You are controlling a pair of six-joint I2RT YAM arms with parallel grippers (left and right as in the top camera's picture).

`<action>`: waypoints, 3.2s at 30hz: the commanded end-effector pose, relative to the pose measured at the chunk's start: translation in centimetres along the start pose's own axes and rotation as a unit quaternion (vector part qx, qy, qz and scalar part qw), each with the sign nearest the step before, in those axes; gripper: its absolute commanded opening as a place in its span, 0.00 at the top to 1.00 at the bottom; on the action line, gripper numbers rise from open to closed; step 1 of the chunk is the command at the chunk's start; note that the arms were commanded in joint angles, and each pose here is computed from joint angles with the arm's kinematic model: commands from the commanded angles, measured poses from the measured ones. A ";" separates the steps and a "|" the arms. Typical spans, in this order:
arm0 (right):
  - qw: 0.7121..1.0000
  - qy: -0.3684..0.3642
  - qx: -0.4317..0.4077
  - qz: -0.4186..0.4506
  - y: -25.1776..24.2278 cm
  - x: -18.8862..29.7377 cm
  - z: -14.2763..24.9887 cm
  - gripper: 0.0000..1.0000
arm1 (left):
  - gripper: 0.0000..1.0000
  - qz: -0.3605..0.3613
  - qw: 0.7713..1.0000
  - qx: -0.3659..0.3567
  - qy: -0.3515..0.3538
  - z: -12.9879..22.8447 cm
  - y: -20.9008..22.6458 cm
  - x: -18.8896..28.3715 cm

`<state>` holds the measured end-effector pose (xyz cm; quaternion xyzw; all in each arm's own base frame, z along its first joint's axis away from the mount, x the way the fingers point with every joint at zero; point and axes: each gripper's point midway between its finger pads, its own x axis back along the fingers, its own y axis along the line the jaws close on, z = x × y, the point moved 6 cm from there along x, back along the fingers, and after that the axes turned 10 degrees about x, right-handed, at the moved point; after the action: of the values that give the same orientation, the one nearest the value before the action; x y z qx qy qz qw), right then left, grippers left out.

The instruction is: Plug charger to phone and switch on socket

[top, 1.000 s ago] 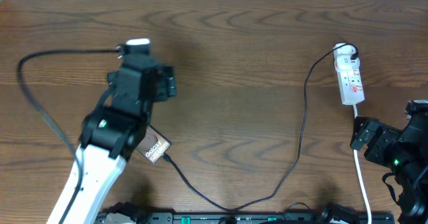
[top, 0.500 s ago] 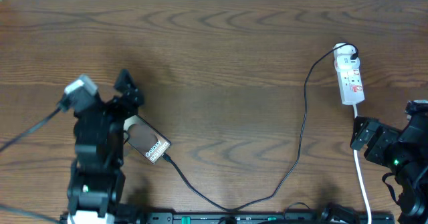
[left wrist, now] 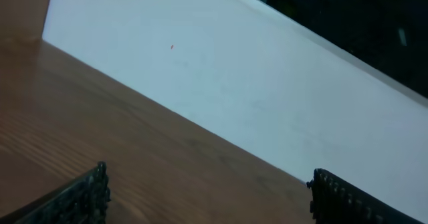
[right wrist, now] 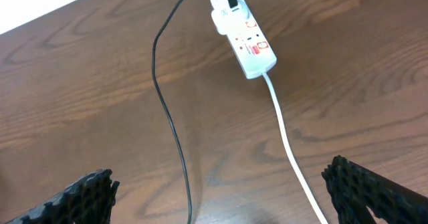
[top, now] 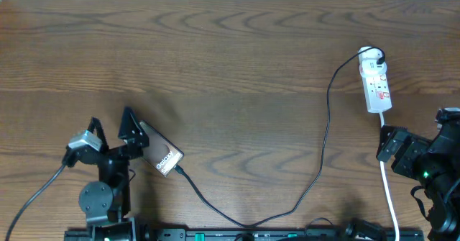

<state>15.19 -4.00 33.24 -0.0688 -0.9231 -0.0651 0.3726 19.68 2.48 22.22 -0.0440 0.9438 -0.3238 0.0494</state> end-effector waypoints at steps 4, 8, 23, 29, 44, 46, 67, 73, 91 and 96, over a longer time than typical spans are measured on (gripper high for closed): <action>1.000 -0.002 0.008 -0.004 0.1 0.1 0.0 0.01 | 0.08 0.032 0.996 -0.084 0.015 1.9 1.0 0.8; 1.000 -0.002 0.008 -0.004 0.1 0.1 0.0 0.01 | 0.08 0.012 0.996 -0.085 0.027 3.2 2.4 1.2; 1.000 -0.001 0.009 -0.004 0.2 0.1 0.0 0.01 | 0.08 -0.036 0.984 -0.142 0.097 5.5 4.7 1.9; 1.000 -0.002 0.008 -0.004 0.1 0.1 0.0 0.01 | 0.07 -0.016 0.977 -0.185 0.106 5.8 4.3 1.9; 1.000 -0.001 0.009 -0.004 0.2 0.1 0.0 0.01 | 0.07 -0.011 0.979 -0.176 0.106 5.8 4.2 1.9; 1.000 -0.001 0.009 -0.004 0.1 0.1 0.0 0.01 | 0.07 -0.011 0.979 -0.176 0.106 5.8 4.2 1.9; 1.000 -0.001 0.010 -0.005 0.2 0.1 0.0 0.01 | 0.07 -0.011 0.979 -0.176 0.106 5.8 4.2 1.9; 1.000 -0.001 0.010 -0.005 0.2 0.1 0.0 0.01 | 0.07 -0.011 0.979 -0.176 0.106 5.8 4.2 1.9; 0.987 -0.129 0.072 -0.067 2.3 -3.3 -0.1 0.01 | 0.07 -0.011 0.979 -0.176 0.106 5.8 4.2 1.9; 0.970 -0.203 0.050 -0.124 3.5 -7.0 1.8 0.01 | 0.07 -0.011 0.979 -0.175 0.106 5.8 4.2 1.9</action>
<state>19.42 -1.96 30.10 0.0160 -0.9845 -0.0093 0.1743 18.39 2.45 16.07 -0.0421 0.9867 -0.1521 -0.0379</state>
